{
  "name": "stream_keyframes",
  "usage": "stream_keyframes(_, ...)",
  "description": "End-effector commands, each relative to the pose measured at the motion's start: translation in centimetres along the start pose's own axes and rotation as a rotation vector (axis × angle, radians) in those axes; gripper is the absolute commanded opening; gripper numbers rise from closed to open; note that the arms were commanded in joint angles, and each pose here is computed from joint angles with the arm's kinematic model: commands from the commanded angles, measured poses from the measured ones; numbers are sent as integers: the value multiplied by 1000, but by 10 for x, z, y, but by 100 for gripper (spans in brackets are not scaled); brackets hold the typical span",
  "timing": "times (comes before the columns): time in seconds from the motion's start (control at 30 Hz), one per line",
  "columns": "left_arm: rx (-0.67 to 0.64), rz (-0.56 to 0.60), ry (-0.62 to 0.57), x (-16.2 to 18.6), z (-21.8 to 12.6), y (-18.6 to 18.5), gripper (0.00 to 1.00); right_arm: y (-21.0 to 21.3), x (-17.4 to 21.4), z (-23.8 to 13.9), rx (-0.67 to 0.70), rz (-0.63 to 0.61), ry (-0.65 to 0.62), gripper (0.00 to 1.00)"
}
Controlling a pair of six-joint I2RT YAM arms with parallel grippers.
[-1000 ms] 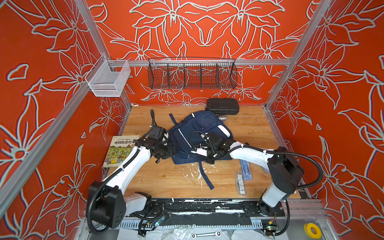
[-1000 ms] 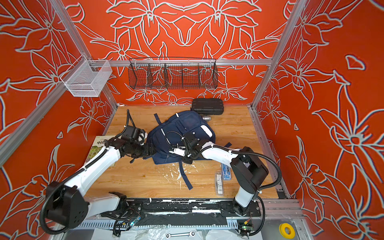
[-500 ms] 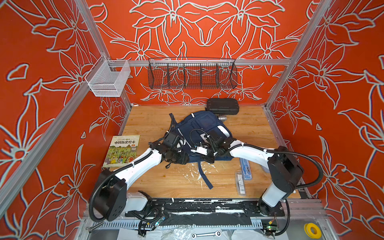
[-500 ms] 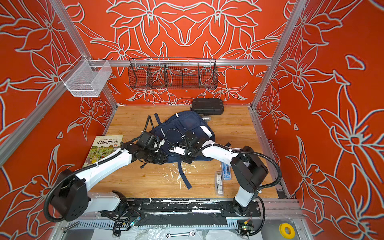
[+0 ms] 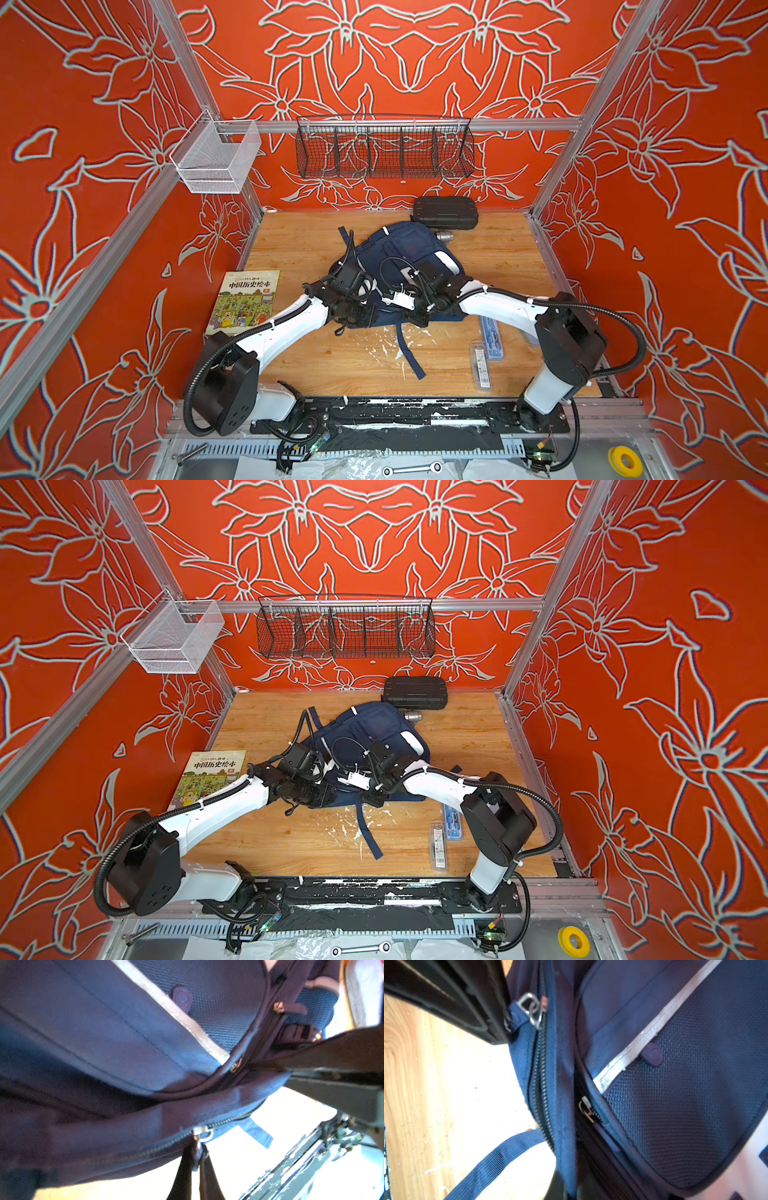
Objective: Pack the student bag
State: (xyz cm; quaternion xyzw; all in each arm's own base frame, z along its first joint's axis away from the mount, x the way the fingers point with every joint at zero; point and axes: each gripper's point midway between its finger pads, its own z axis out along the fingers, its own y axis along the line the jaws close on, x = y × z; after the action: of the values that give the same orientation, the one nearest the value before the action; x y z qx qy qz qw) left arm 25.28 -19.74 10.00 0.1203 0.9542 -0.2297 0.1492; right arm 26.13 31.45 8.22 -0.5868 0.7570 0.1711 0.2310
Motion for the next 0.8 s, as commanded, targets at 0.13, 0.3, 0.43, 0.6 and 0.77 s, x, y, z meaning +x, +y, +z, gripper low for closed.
stream_keyframes(0.13, -114, 19, 28, 6, -15, 18, 0, -3, -15, -11, 9, 3, -50, 0)
stream_keyframes(0.3, -223, -107, 68, 12, -34, 58, 0, 3, -1, -15, 23, -63, -35, 0)
stream_keyframes(0.43, -273, -180, 72, 10, -50, 87, 0, 16, 13, -20, 6, -165, -50, 0)
stream_keyframes(0.6, -354, -102, 101, -3, -64, 102, 0, 39, 39, -21, -35, -339, -50, 0)
stream_keyframes(0.77, -308, -56, 126, -10, -60, 95, 0, 35, 35, -28, 7, -329, -75, 12)
